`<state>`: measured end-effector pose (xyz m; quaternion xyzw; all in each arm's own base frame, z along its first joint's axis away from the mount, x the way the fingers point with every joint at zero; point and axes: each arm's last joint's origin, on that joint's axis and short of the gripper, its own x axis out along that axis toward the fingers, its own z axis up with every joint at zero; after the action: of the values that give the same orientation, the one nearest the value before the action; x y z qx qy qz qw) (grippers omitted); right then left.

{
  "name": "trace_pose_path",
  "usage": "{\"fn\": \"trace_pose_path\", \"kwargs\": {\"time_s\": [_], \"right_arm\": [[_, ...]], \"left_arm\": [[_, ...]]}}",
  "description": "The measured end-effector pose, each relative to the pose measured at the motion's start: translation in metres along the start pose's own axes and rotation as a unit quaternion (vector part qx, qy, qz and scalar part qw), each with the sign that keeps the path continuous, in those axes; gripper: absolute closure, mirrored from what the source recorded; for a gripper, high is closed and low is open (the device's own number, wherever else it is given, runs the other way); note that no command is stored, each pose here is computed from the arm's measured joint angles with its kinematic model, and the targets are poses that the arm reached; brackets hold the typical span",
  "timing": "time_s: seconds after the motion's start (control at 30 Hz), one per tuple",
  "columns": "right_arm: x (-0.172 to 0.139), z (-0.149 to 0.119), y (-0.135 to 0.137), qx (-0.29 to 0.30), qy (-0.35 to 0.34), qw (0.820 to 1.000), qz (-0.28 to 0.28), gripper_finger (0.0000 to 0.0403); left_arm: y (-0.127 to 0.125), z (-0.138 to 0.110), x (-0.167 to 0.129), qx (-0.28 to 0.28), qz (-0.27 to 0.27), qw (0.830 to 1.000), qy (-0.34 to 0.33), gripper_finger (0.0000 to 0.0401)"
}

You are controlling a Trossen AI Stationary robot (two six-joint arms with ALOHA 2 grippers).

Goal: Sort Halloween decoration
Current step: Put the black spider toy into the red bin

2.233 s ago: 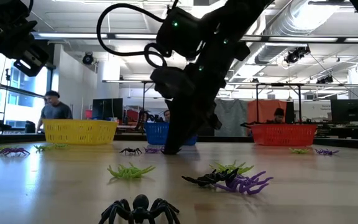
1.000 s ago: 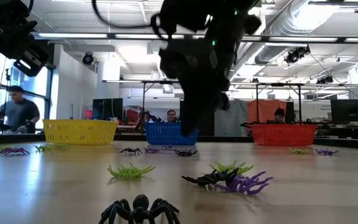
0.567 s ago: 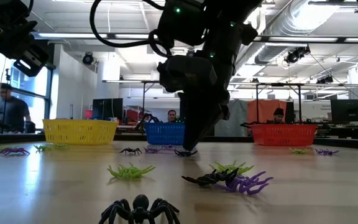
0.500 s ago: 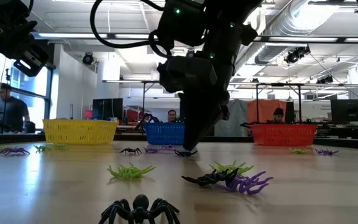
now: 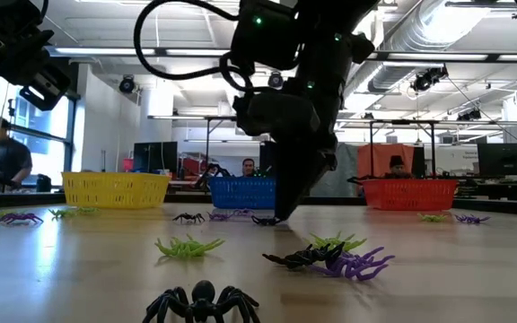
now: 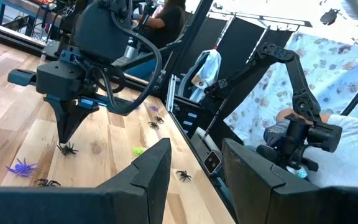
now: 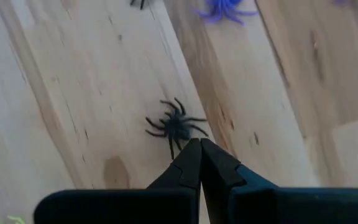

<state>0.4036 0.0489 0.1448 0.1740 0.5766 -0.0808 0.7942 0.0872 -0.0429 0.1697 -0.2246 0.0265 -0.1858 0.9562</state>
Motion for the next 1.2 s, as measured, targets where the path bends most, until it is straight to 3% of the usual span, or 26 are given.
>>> {"fn": "trace_pose_path", "kwargs": {"time_s": [0.27,0.53,0.63,1.2], "right_arm": [[-0.003,0.006,0.002,-0.014,-0.034,0.999,0.002,0.0387],[-0.003,0.009,0.005,-0.009,-0.045,0.999,0.025,0.0266],[-0.003,0.009,0.005,0.018,-0.044,0.999,0.027,0.0238],[0.007,0.002,0.013,0.025,-0.033,0.999,0.021,0.0231]], "left_arm": [[0.0,0.0,0.0,0.0,0.0,1.0,0.0,0.0268],[0.0,0.0,0.0,0.0,0.0,1.0,0.0,0.0268],[0.0,0.0,0.0,0.0,0.0,1.0,0.0,0.0268],[0.0,0.0,0.0,0.0,0.0,1.0,0.0,0.0268]]}}
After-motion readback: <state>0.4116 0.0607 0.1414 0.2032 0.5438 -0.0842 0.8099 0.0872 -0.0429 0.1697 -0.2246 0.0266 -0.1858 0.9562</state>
